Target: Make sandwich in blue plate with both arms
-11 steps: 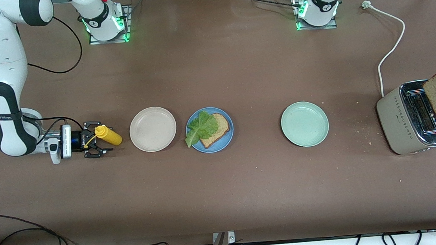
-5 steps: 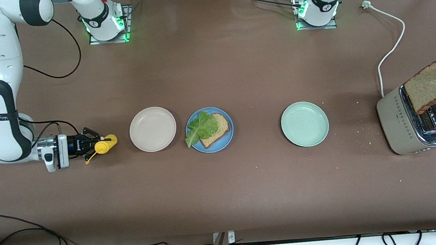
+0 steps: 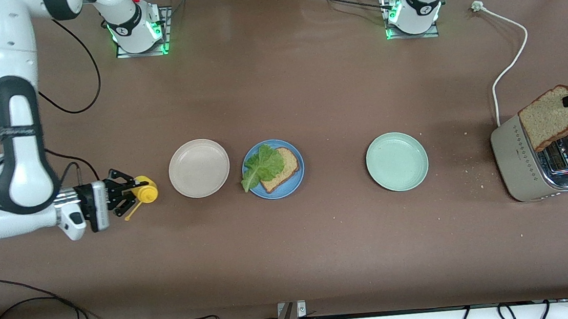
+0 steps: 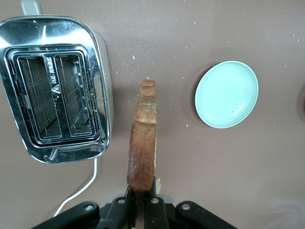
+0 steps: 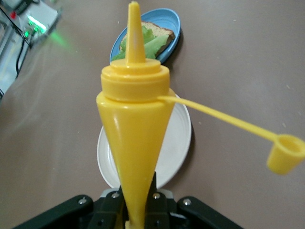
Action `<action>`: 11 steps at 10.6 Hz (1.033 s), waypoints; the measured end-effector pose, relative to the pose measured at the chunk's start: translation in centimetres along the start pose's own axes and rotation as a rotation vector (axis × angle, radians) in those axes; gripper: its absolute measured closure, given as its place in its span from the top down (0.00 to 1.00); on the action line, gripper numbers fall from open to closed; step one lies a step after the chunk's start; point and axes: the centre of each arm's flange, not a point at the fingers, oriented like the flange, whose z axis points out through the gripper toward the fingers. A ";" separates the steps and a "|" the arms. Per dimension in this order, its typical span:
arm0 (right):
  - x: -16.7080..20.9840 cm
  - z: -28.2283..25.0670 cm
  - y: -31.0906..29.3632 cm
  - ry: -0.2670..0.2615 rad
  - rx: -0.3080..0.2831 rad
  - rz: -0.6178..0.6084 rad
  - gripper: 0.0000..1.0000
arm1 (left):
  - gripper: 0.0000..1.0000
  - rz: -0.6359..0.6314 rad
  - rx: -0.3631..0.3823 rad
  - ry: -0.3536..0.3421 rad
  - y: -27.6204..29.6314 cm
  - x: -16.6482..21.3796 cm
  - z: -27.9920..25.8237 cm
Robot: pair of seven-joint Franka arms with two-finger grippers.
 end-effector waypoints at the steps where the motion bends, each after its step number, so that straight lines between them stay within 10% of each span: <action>1: 4.4 0.5 -1.4 -0.105 -0.015 0.023 0.15 | 0.08 0.000 -0.002 -0.002 -0.1 0.1 0.2; 8: 23.3 10.3 -11.9 -0.756 -0.292 0.038 0.07 | 0.08 -0.001 -0.004 -0.003 -0.2 0.2 0.3; 11: 25.4 15.9 -13.3 -0.939 -0.370 -0.014 0.07 | 0.08 0.002 -0.004 -0.003 0.0 0.2 0.3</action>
